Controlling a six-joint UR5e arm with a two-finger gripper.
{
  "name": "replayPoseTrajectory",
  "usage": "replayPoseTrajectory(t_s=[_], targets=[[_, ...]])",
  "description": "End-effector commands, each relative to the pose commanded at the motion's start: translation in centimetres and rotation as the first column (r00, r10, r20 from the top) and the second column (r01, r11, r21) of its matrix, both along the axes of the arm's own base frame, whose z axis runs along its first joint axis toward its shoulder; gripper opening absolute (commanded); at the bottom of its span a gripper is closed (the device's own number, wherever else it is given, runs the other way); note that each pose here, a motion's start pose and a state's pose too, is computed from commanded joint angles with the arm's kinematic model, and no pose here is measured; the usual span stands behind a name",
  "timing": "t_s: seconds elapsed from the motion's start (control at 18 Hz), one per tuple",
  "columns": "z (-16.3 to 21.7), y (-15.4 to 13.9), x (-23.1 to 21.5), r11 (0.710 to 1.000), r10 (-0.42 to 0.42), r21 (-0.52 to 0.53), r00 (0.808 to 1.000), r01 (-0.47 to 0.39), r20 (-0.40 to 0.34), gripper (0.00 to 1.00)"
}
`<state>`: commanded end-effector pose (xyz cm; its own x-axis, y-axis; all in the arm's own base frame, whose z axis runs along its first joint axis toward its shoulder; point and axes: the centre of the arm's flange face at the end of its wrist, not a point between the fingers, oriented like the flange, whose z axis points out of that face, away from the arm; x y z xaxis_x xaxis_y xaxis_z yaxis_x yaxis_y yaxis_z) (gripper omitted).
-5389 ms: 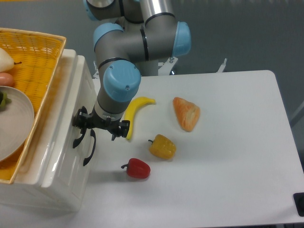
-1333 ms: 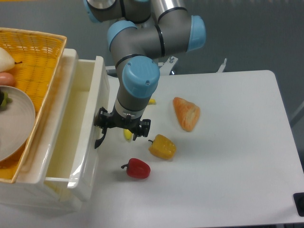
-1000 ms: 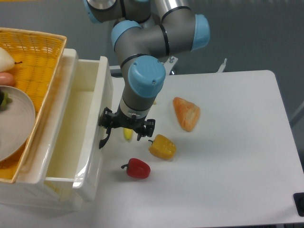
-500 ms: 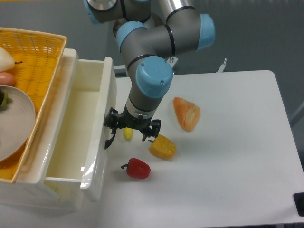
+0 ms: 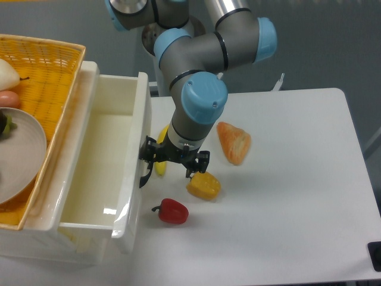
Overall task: Slide the top white drawer open
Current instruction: 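Pull the upper drawer outward from the cabinet by its handle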
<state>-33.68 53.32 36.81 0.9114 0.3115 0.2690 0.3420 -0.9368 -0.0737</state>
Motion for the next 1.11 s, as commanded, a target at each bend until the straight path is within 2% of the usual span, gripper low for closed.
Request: replayPoseTrajectory(t_s=[1.11], targets=[[0.1,-1.4,-2.3,1.000,0.012,0.008,1.000,-0.012,-0.006,1.00]])
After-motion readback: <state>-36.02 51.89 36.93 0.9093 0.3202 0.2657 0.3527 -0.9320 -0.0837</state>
